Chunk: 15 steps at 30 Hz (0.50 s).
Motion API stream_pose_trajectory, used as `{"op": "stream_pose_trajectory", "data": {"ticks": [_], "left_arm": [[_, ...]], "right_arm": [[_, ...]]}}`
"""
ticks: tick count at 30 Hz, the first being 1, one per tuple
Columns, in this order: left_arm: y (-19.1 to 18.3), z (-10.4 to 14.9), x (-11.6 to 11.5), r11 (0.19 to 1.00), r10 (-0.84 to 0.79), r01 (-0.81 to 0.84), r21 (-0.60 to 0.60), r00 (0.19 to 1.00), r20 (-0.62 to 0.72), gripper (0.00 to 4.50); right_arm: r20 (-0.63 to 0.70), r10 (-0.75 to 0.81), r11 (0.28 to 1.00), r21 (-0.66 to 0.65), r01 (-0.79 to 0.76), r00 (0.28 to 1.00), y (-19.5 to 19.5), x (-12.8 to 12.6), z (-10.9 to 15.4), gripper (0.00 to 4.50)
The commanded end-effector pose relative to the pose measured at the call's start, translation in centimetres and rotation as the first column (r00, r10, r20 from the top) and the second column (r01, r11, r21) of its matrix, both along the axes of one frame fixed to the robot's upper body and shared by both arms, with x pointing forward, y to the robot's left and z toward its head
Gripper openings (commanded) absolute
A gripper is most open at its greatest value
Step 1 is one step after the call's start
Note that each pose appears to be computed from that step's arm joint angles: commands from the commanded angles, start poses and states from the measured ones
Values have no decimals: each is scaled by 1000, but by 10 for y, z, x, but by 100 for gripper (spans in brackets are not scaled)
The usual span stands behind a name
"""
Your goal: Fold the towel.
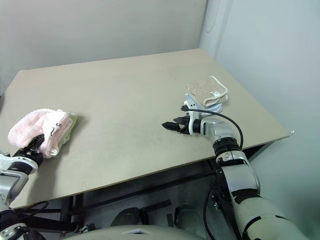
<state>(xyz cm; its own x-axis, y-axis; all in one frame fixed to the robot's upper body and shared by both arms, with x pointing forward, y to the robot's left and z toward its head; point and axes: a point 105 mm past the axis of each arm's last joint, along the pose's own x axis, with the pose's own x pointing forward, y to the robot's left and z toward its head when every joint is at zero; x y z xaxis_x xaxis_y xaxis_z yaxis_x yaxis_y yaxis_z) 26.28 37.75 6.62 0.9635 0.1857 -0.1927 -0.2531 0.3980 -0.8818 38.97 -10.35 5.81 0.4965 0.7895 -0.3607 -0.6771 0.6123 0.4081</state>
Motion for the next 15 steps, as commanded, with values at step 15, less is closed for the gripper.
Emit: {"op": "stream_pose_trajectory", "data": {"ticks": [15], "left_arm": [[-19, 50, -59, 908, -188, 198, 369, 980, -64, 448]], "right_arm": [[132, 94, 994, 43, -101, 987, 13, 6, 37, 450]]}}
